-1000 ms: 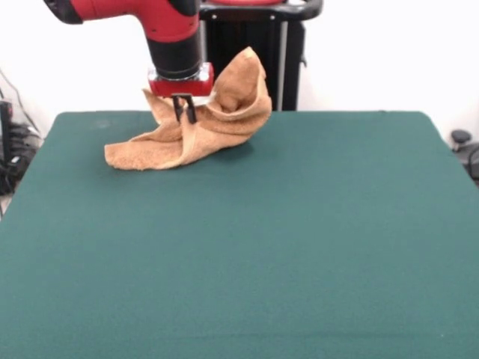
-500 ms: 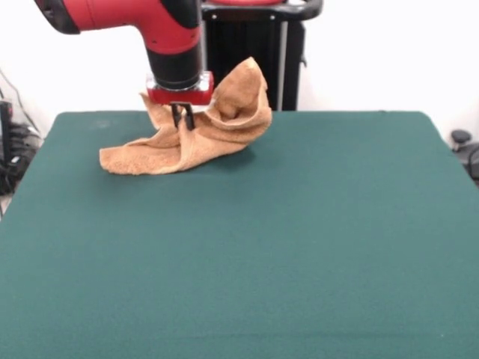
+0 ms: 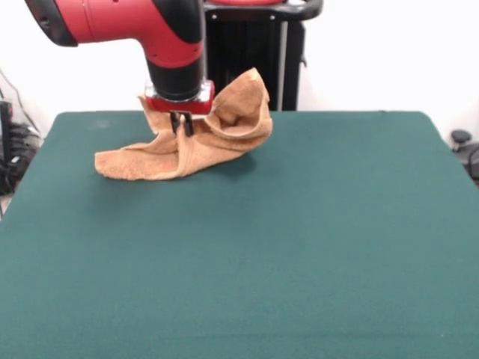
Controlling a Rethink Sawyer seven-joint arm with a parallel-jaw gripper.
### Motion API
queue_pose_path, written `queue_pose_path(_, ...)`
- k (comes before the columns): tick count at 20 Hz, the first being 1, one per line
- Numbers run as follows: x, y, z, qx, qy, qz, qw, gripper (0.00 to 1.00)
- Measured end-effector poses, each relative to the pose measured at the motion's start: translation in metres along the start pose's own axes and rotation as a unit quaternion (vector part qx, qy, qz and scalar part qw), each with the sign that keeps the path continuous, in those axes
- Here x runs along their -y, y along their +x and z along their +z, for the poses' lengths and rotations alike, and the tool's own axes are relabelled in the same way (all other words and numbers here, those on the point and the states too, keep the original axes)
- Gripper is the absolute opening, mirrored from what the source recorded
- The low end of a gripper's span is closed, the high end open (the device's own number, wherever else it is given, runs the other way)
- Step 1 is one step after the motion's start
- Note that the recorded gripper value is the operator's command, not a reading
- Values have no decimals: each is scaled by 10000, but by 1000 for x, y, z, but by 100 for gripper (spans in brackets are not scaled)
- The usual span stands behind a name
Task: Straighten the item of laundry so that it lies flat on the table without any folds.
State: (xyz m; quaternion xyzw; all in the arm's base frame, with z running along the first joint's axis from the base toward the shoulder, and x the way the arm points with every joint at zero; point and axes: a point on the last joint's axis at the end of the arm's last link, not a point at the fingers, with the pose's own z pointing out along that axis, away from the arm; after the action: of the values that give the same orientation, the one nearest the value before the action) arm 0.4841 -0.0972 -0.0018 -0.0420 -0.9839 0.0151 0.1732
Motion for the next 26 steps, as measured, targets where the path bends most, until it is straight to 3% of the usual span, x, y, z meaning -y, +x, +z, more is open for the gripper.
queue_pose_path(6, -8, -17, 1, -54, 82, -22, 9999, 0)
queue_pose_path(14, -9, -24, -13, -83, 222, -6, 9997, 0)
queue_pose_path(22, -13, -37, -56, -49, 449, 118, 9989, 0)
queue_pose_path(26, -19, -43, -95, -107, 683, 198, 9974, 0)
